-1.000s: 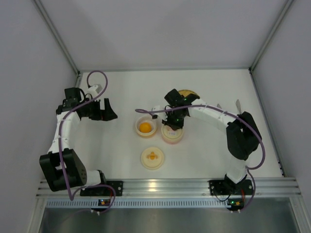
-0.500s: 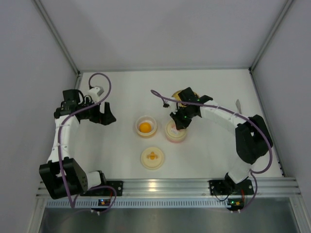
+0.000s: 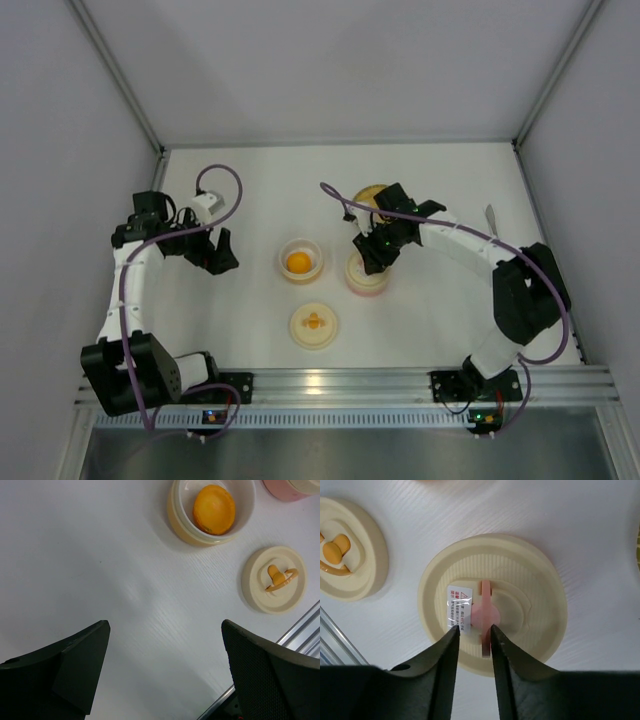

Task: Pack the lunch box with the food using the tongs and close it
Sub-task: Screw the box lid onto the packing box.

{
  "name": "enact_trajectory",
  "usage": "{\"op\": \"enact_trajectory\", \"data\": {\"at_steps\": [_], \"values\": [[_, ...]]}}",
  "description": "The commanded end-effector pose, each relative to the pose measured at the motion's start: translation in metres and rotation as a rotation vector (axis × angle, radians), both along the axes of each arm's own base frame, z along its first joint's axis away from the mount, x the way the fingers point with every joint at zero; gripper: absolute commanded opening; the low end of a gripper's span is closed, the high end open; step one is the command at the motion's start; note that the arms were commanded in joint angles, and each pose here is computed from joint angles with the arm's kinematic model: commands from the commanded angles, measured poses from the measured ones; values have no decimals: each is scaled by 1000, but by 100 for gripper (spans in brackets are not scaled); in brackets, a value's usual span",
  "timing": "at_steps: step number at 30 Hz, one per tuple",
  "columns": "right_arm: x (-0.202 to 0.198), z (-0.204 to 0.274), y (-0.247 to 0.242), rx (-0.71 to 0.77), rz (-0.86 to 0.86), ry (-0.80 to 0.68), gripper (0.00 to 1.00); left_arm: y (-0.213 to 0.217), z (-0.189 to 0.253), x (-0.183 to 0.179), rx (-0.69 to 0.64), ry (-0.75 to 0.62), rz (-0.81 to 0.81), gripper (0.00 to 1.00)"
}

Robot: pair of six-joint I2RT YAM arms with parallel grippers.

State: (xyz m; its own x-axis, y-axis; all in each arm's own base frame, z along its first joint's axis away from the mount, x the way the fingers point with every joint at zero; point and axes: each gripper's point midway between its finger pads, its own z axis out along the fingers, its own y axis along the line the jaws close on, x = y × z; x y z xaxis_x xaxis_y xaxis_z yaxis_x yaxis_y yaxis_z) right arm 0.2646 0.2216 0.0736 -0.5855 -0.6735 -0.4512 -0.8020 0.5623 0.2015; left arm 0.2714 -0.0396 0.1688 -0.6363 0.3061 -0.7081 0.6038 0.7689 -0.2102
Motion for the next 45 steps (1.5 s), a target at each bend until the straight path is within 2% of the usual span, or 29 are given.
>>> {"op": "enact_trajectory", "data": {"at_steps": [1, 3, 6, 11, 20, 31, 34, 35, 38, 41, 45], "values": [[-71, -62, -80, -372, -33, 329, 36, -16, 9, -17, -11, -54, -137, 98], [-69, -59, -78, -366, -31, 324, 45, -22, 9, -24, -15, -48, -171, 98], [-61, -49, -72, -341, -26, 305, 52, -34, 1, -34, 19, -30, -246, 98], [-43, -25, -62, -294, -3, 222, 53, -50, -4, -40, 61, -34, -301, 98], [-11, 25, -59, -242, 2, 20, 52, -55, 7, -26, 23, -51, -257, 98], [-9, 86, -25, -13, 95, -106, 52, -59, 15, -21, -13, -54, -245, 98], [-12, 91, -21, 19, 121, -112, 39, -59, 15, -19, -15, -53, -239, 98], [-14, 91, -21, 23, 126, -109, 26, -59, 15, -18, -14, -53, -237, 98], [-19, 88, -17, 36, 147, -68, 6, -59, 17, -16, -15, -54, -229, 98], [-24, 79, -13, 34, 155, -7, 0, -60, 17, -12, -23, -51, -224, 98], [-19, 59, -10, 15, 153, 34, 0, -62, 20, -9, -39, -49, -218, 98]]}}
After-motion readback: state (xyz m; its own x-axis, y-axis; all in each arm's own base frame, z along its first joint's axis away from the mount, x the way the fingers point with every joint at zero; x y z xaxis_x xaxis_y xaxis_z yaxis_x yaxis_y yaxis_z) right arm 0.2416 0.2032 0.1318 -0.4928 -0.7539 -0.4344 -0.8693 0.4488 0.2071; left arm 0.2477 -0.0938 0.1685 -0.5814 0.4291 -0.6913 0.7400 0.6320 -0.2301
